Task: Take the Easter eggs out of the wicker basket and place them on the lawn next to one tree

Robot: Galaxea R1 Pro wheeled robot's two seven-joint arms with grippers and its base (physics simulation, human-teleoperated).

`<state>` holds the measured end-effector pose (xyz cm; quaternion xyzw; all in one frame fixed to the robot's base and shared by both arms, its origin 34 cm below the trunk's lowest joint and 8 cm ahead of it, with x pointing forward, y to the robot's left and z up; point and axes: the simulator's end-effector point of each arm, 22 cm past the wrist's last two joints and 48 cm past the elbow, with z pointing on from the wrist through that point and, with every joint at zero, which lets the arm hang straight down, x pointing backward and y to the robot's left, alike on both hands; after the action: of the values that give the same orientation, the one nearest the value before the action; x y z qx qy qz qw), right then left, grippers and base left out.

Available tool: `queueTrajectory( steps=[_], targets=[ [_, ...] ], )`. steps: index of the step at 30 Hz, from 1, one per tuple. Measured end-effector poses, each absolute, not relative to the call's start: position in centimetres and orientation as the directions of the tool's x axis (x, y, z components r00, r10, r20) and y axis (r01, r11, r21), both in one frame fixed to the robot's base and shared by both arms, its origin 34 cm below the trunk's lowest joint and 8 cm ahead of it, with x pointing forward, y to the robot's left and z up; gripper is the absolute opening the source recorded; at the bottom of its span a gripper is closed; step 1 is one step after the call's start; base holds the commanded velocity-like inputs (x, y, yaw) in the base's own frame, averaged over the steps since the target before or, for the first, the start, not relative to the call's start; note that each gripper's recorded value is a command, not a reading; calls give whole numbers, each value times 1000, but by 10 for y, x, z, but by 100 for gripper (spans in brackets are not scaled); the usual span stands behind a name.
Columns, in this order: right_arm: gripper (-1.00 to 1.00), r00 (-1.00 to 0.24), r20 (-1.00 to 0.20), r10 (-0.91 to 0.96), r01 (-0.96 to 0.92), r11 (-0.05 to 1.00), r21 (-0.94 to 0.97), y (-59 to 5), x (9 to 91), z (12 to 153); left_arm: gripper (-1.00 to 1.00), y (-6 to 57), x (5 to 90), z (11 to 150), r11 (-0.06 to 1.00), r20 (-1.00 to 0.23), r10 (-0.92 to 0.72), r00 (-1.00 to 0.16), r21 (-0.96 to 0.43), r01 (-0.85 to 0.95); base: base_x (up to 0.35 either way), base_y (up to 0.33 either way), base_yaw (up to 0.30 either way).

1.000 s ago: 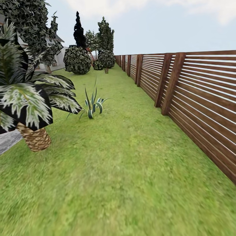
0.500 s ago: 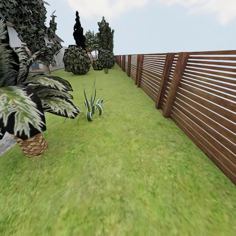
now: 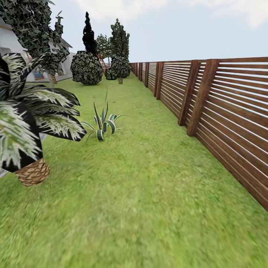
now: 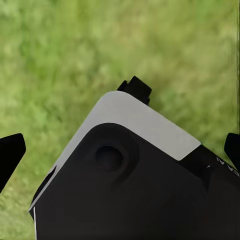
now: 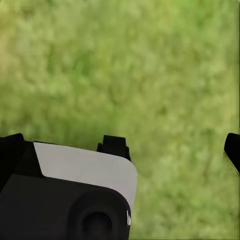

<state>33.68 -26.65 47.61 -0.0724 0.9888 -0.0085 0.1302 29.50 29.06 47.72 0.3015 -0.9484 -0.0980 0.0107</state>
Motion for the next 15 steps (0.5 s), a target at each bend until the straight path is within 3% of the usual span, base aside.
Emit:
queueTrajectory(
  steps=[15],
  targets=[
    [100,-956,-256,-145,-141,989,-36,-266,337,476,100,290,295,477,799,-39,-574,-818,192,-570,316,0,0]
  ],
)
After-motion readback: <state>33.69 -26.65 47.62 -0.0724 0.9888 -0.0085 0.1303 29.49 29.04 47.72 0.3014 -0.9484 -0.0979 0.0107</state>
